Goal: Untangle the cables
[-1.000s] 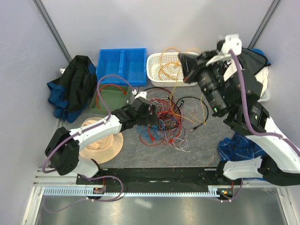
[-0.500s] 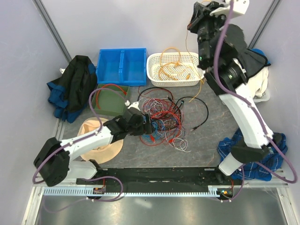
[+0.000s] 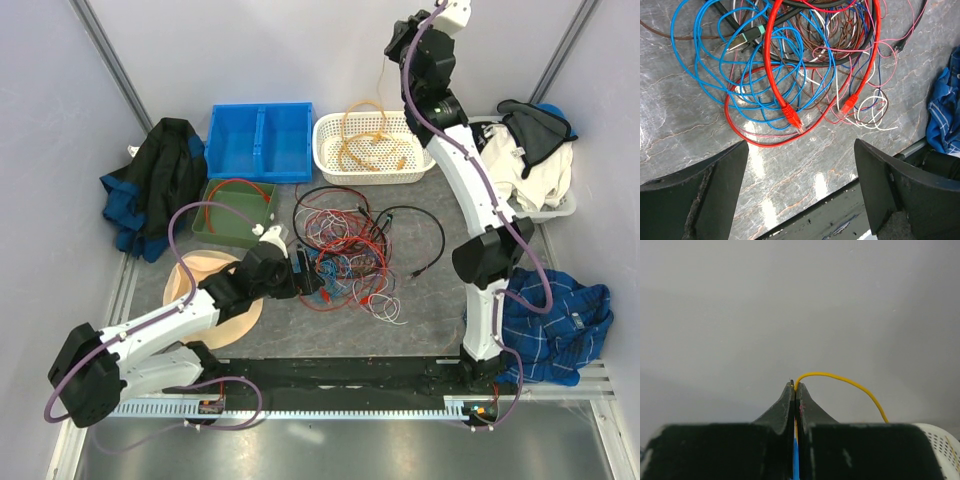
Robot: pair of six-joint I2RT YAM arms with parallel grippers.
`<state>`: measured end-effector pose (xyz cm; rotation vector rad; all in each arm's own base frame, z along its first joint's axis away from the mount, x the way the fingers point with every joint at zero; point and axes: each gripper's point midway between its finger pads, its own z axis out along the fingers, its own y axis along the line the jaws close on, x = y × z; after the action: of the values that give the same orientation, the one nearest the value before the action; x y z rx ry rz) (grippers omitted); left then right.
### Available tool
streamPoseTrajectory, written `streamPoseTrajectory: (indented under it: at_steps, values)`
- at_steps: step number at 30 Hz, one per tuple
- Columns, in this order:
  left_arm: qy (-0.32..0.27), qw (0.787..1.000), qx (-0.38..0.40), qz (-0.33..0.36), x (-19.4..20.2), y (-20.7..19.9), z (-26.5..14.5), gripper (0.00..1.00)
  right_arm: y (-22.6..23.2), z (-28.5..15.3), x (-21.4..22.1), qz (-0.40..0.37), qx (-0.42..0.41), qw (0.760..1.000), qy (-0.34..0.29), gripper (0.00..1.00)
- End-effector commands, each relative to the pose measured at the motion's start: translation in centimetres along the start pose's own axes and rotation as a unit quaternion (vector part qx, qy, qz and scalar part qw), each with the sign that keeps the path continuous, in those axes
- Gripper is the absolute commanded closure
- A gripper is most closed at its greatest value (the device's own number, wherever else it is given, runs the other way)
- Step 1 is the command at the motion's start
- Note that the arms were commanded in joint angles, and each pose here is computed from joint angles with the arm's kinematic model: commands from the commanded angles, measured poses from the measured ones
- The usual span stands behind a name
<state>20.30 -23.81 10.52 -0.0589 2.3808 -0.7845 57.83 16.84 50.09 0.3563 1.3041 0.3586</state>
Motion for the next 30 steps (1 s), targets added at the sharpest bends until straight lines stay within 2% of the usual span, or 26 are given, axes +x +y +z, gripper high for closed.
streamPoseTrajectory:
  at_steps: [1,4,10,12,13,14,16,17,20,24,27,30]
  values:
    - [-0.017,1.0,0.023,-0.007,-0.9,-1.0,-0.1,0.07,2.1,1.4,-4.4,0.065,-0.054,0.993,-0.079,1.0]
    - [-0.006,0.999,0.03,-0.014,-0.5,-1.4,0.2,0.07,0.6,3.4,-0.5,0.062,-0.044,0.995,-0.06,1.0]
    - [0.008,0.999,0.019,-0.039,1.0,-0.1,1.4,0.08,-2.6,5.2,10.1,0.052,-0.019,0.998,0.029,1.0]
    - [0.02,0.999,0.02,-0.037,1.5,-0.1,1.5,0.07,-3.6,4.9,13.4,0.039,-0.018,0.997,0.07,0.65]
    - [0.02,0.999,0.018,-0.037,1.5,0.0,1.4,0.08,-3.4,4.5,14.2,0.029,-0.018,0.996,0.082,0.52]
    - [0.018,0.999,0.016,-0.04,1.5,0.0,1.4,0.07,-3.4,4.2,14.6,0.017,-0.012,0.996,0.089,0.3]
    - [0.01,0.999,0.022,-0.04,1.1,-0.2,1.0,0.08,-3.1,3.3,14.8,-0.023,0.003,0.995,0.095,0.16]
    - [0.008,0.999,0.024,-0.043,1.1,-0.2,0.8,0.08,-2.9,2.6,14.3,-0.036,0.012,0.994,0.099,0.04]
    - [-0.017,0.999,0.021,-0.046,0.2,-0.1,0.3,0.07,-2.3,1.0,12.6,-0.069,0.03,0.992,0.099,0.02]
    - [-0.035,0.998,0.016,-0.048,-0.5,0.1,0.0,0.07,-3.6,-1.5,12.9,-0.087,0.07,0.983,0.148,0.02]
    - [-0.049,0.997,0.017,-0.055,-1.0,0.0,-0.4,0.07,-4.7,-4.5,13.4,-0.061,0.076,0.979,0.179,0.02]
    - [-0.063,0.996,0.022,-0.061,-1.6,-0.2,-1.0,0.07,-4.9,-9.0,15.4,-0.03,0.043,0.973,0.223,0.02]
